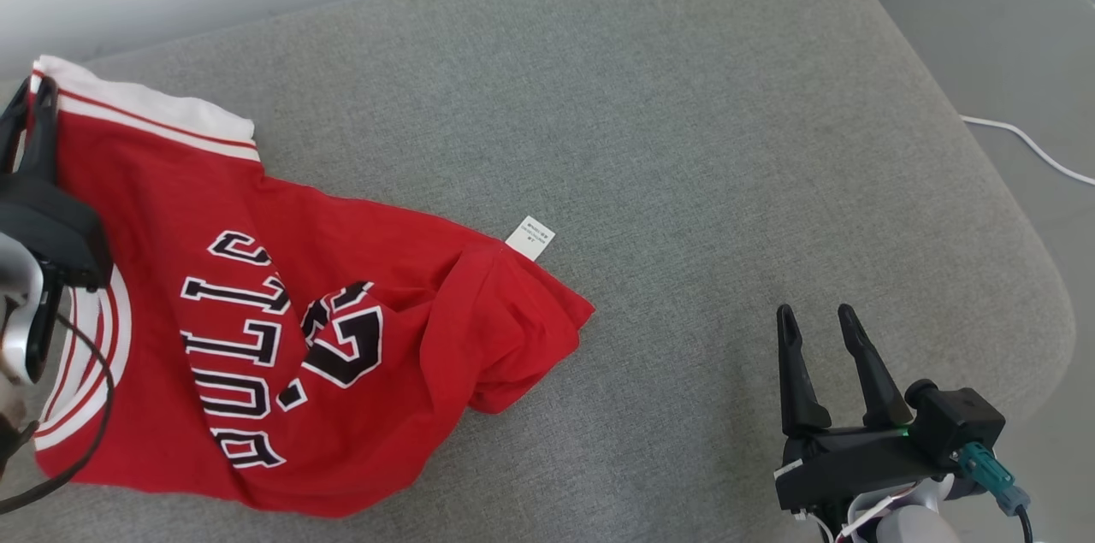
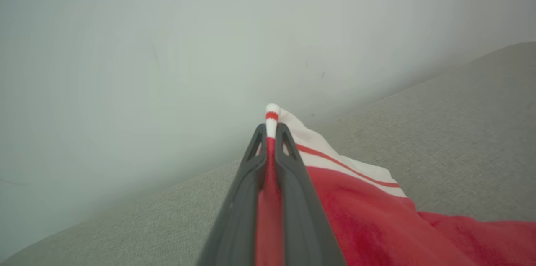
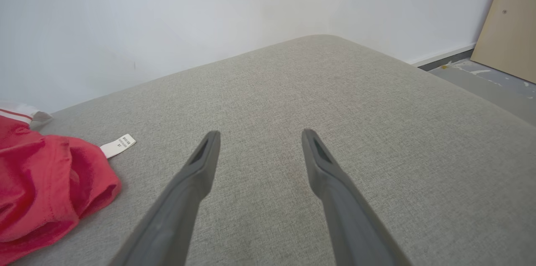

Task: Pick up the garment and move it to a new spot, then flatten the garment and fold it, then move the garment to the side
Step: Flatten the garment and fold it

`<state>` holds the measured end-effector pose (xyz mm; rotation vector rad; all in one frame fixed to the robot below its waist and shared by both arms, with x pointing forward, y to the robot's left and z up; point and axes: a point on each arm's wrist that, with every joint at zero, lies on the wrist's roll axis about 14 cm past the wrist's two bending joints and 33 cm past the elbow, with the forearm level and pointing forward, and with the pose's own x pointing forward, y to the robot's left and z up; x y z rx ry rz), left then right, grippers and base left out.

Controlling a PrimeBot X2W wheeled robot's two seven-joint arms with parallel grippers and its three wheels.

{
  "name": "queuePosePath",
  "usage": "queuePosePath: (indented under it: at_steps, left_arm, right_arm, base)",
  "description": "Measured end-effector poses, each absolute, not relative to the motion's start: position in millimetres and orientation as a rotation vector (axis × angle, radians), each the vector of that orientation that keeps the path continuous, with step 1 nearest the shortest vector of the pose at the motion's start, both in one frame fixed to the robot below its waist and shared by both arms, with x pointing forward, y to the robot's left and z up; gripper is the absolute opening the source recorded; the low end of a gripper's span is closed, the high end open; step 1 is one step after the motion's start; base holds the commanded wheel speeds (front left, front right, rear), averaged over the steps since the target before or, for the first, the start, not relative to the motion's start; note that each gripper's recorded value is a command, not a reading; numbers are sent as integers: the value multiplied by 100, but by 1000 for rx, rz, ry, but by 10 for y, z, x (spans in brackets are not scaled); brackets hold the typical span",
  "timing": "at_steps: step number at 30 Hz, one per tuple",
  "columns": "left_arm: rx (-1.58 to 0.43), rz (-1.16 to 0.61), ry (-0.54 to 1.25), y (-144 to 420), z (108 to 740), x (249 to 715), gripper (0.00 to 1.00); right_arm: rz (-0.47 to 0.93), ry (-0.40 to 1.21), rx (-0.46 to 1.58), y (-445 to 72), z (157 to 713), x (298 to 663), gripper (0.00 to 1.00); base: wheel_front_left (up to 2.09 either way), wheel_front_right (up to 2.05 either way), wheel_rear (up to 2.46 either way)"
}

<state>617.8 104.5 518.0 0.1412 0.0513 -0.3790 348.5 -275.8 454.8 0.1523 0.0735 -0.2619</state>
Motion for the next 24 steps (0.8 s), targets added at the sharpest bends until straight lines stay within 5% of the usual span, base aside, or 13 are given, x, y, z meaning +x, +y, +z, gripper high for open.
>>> queuePosePath:
  at_steps: [2, 3, 4, 18, 24]
  left_arm:
    - [154, -373, 60, 1069, 5093, 6191, 0]
    - [158, -372, 59, 1076, 5076, 6196, 43]
    - [160, -368, 42, 1081, 5097, 6203, 100]
    - [64, -330, -152, 1180, 5742, 5803, 100]
    - [51, -290, -161, 1417, 5679, 5197, 100]
  right_arm:
    - [-263, 74, 148, -2767, 4547, 3500, 100]
    - [-263, 76, 144, -2769, 4545, 3503, 100]
    - [-263, 77, 144, -2772, 4540, 3503, 100]
    - [-200, 56, 134, -2583, 4603, 3509, 100]
    - [-134, 50, 134, -2379, 4618, 3543, 100]
  base:
    - [0, 0, 0]
    - [0, 0, 0]
    - [0, 0, 0]
    - [0, 0, 0]
    - [0, 0, 0]
